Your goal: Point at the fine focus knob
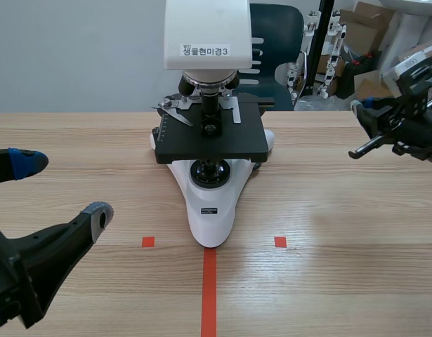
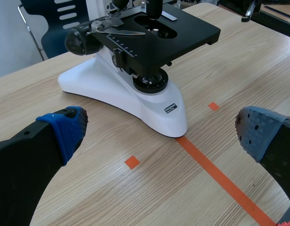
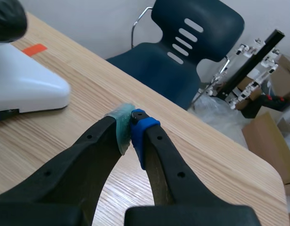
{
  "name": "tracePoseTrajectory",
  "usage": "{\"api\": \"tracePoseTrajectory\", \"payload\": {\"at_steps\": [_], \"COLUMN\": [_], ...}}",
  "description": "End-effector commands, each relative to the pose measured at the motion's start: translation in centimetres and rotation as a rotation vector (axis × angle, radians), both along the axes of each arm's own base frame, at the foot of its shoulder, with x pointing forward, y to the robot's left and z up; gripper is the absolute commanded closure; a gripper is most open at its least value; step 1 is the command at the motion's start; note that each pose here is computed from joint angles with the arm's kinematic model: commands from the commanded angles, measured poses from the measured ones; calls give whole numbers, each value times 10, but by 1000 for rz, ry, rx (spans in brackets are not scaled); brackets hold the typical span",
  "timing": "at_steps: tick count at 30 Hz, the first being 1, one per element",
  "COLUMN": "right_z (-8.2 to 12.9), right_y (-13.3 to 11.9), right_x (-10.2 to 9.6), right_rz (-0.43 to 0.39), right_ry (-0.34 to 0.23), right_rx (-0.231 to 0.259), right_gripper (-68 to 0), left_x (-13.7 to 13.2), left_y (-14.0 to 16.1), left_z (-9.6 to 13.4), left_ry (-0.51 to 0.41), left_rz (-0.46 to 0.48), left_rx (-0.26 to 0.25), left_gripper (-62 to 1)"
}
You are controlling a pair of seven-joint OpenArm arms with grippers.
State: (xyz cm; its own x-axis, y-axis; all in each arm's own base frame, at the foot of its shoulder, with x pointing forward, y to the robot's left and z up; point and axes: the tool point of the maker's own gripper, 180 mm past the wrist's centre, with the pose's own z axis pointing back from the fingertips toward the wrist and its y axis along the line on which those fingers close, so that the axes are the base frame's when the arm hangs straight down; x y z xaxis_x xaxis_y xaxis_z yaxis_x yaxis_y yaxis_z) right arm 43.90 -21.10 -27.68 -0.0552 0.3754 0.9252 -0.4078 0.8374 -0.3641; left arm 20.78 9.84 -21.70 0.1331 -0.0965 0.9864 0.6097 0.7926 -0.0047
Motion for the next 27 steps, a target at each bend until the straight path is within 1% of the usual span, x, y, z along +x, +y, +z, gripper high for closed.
{"api": "tracePoseTrajectory", "payload": {"at_steps": [1,4,5,8,9,12,14,16,17,19,22,27], "right_z": [27,27,26,23,22,23,24,24,23,21,25,27], "right_y": [4,11,15,32,37,49,54,59,61,64,61,53], "right_x": [11,16,18,20,20,18,18,17,15,12,10,10], "right_rz": [31,55,67,113,126,171,192,224,243,279,289,281], "right_ry": [-62,-57,-56,-55,-53,-48,-53,-51,-38,-16,-30,-32], "right_rx": [6,-25,-42,-86,-93,-77,-80,-95,-107,-111,-107,-120], "right_gripper": [-6,-6,-6,-6,-6,-6,-6,-6,-6,-6,-6,-6], "left_x": [-1,-1,-1,-1,-1,-1,-1,-1,-1,-1,-1,-1], "left_y": [-3,-3,-3,-3,-3,-3,-3,-3,-3,-3,-3,-3], "left_z": [3,3,3,3,3,3,3,3,3,3,3,3], "left_ry": [-5,-5,-5,-5,-5,-3,-3,-3,-3,-3,-3,-3], "left_rz": [2,2,2,2,2,2,2,2,2,2,2,2], "left_rx": [-27,-27,-27,-27,-27,-26,-26,-26,-26,-26,-26,-26], "left_gripper": [-623,-623,-623,-623,-623,-623,-623,-623,-623,-623,-623,-623]}}
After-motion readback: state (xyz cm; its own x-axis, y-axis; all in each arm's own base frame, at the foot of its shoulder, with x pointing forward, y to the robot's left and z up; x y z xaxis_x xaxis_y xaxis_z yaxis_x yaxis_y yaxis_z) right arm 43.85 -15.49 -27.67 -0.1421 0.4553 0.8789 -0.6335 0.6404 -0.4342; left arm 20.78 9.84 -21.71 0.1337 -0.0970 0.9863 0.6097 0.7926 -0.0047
